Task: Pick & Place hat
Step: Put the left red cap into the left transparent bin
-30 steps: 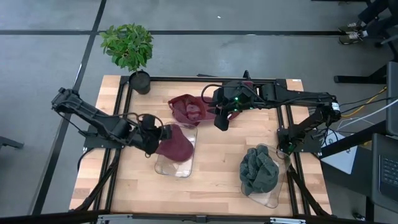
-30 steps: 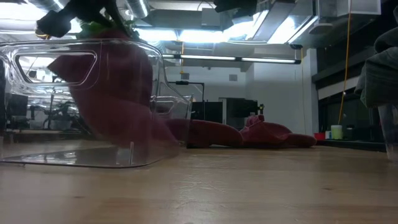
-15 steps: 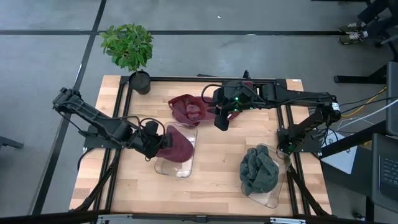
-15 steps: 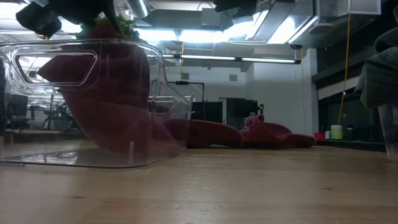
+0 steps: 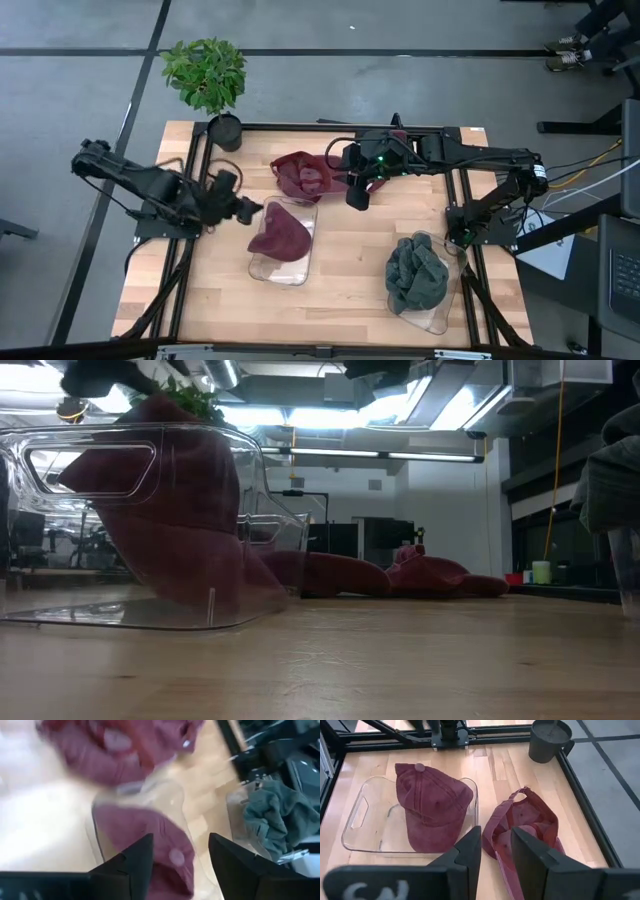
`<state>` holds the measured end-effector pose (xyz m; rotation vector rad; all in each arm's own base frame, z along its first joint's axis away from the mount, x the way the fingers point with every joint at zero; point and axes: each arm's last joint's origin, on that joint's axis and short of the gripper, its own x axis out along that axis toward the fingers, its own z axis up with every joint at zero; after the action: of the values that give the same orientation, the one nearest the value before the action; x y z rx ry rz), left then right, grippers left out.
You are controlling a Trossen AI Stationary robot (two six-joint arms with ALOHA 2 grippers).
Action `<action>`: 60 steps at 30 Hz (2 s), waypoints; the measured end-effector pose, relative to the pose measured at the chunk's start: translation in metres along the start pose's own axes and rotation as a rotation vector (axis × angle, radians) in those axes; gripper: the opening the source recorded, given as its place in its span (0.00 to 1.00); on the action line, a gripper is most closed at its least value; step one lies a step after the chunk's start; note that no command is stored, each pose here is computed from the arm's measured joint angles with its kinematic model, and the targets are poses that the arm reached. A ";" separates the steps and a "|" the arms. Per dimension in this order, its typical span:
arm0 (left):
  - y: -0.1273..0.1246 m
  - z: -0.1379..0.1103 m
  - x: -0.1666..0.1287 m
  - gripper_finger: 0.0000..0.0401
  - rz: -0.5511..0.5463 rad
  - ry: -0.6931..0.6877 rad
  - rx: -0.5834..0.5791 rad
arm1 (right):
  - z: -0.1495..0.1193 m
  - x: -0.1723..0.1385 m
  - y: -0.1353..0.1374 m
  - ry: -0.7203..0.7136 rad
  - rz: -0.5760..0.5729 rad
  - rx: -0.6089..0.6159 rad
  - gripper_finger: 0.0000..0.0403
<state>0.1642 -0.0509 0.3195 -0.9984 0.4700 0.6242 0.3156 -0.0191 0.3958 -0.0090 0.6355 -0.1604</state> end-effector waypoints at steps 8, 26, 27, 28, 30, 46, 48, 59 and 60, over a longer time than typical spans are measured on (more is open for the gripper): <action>0.012 0.025 -0.022 0.47 -0.007 -0.184 0.375 | -0.017 0.008 0.002 0.104 0.038 -0.076 0.26; 0.020 0.049 -0.008 0.45 0.198 -0.262 0.719 | -0.061 0.057 -0.002 0.271 0.005 -0.069 0.27; 0.020 0.050 -0.008 0.45 0.208 -0.263 0.734 | -0.063 0.063 -0.005 0.284 -0.002 -0.061 0.27; 0.020 0.051 -0.007 0.44 0.220 -0.268 0.744 | -0.064 0.068 -0.007 0.292 -0.004 -0.055 0.28; 0.020 0.054 -0.004 0.44 0.249 -0.286 0.746 | -0.065 0.078 -0.010 0.294 -0.005 -0.050 0.32; 0.014 0.076 0.012 0.44 0.301 -0.380 0.711 | -0.071 0.094 -0.030 0.366 -0.093 -0.065 0.64; 0.014 0.076 0.013 0.44 0.297 -0.372 0.700 | -0.072 0.095 -0.031 0.375 -0.097 -0.069 0.63; 0.012 0.073 0.018 0.42 0.228 -0.284 0.748 | -0.086 0.127 -0.023 0.445 -0.063 -0.159 0.57; 0.012 0.072 0.019 0.42 0.225 -0.278 0.754 | -0.087 0.130 -0.023 0.453 -0.065 -0.144 0.56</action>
<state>0.1759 0.0224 0.3341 -0.1409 0.5157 0.6965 0.3635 -0.0581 0.2500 -0.1358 1.0983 -0.1805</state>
